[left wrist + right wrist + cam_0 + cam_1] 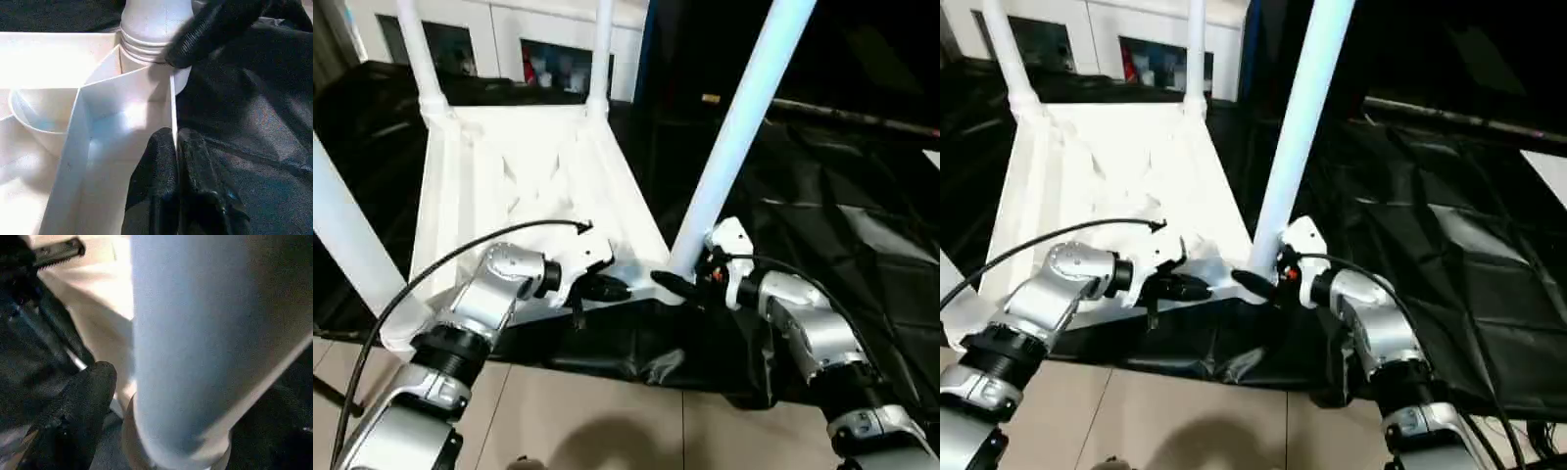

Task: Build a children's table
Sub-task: Rotate leg to tighten

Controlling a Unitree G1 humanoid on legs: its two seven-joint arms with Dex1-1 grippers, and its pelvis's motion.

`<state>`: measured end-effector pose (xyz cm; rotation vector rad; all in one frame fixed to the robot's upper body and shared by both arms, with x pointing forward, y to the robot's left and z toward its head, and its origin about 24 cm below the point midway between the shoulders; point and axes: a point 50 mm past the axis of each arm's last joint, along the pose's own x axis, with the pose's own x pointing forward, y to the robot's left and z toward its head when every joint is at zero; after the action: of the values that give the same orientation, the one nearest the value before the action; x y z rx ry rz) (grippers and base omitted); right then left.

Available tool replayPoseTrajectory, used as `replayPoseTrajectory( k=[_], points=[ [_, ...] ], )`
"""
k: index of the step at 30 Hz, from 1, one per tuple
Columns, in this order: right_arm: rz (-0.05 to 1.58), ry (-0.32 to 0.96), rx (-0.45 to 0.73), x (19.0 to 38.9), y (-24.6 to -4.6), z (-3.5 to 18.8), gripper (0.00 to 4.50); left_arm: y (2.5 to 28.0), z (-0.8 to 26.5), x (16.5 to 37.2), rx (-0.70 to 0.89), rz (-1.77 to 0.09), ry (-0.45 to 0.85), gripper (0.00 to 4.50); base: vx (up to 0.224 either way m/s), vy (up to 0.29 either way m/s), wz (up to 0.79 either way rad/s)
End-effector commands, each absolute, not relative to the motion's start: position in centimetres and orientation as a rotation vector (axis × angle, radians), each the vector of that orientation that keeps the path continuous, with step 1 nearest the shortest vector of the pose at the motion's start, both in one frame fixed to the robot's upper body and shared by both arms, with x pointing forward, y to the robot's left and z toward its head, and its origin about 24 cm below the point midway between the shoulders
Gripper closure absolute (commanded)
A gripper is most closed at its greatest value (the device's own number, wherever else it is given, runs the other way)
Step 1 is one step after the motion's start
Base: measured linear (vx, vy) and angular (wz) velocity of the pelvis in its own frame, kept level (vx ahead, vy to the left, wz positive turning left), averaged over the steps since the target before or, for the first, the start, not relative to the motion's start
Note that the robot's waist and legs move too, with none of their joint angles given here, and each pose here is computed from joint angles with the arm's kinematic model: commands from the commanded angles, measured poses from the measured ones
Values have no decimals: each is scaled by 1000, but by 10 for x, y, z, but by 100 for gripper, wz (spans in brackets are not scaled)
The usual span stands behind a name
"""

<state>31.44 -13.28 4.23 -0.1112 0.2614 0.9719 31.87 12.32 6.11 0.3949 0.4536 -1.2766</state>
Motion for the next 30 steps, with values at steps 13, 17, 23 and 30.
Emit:
replayPoseTrajectory(
  k=[13,17,23,30],
  points=[
    [882,269,-68,317,-139,36,188,110,60,313,325,-1332,426,450,0,0,0],
    [766,268,-7,320,-133,30,202,102,56,322,351,-1203,435,450,0,0,0],
    [517,320,39,321,-105,12,204,63,50,341,333,-948,447,450,0,0,0],
    [466,283,61,331,-86,21,245,50,49,345,367,-916,432,450,0,0,0]
  ],
)
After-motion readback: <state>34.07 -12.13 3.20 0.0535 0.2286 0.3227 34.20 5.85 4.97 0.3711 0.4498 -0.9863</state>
